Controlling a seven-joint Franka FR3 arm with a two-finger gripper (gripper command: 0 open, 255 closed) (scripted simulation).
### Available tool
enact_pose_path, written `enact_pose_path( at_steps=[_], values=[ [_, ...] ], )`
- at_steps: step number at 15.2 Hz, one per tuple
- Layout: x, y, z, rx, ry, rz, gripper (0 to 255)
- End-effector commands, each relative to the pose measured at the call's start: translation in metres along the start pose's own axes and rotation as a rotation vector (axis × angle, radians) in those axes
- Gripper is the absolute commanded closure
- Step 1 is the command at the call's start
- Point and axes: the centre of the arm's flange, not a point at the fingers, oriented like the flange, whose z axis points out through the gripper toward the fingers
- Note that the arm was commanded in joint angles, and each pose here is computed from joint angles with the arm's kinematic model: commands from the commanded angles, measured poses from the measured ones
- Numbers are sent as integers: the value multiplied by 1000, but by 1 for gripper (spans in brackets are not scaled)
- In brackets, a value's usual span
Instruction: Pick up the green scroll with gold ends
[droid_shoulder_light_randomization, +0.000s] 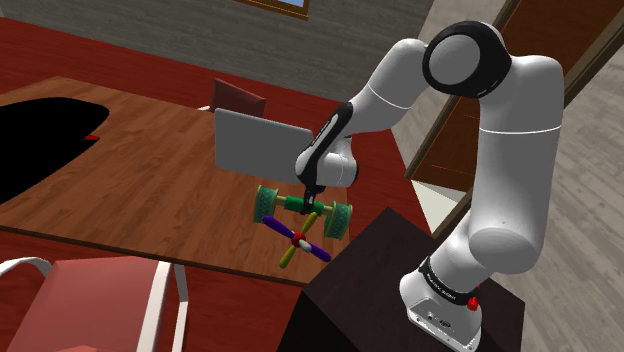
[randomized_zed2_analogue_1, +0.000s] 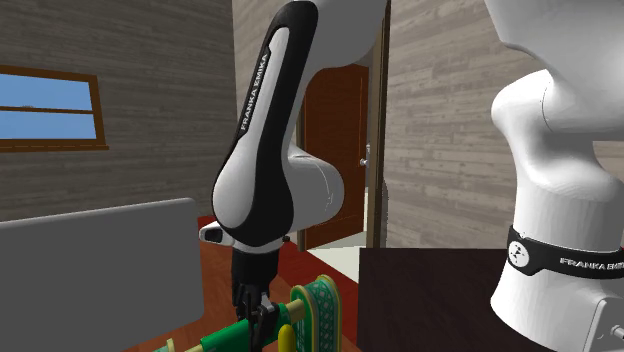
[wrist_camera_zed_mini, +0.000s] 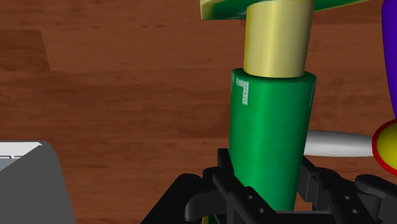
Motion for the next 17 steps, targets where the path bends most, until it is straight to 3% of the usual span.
enact_pose_path(
  at_steps=[1,4,17],
  values=[
    [0,0,1,0,-1,1,255],
    [-1,0,1,0,-1,1,255],
    [8,0,-67,0,-1,1,255]
  ],
)
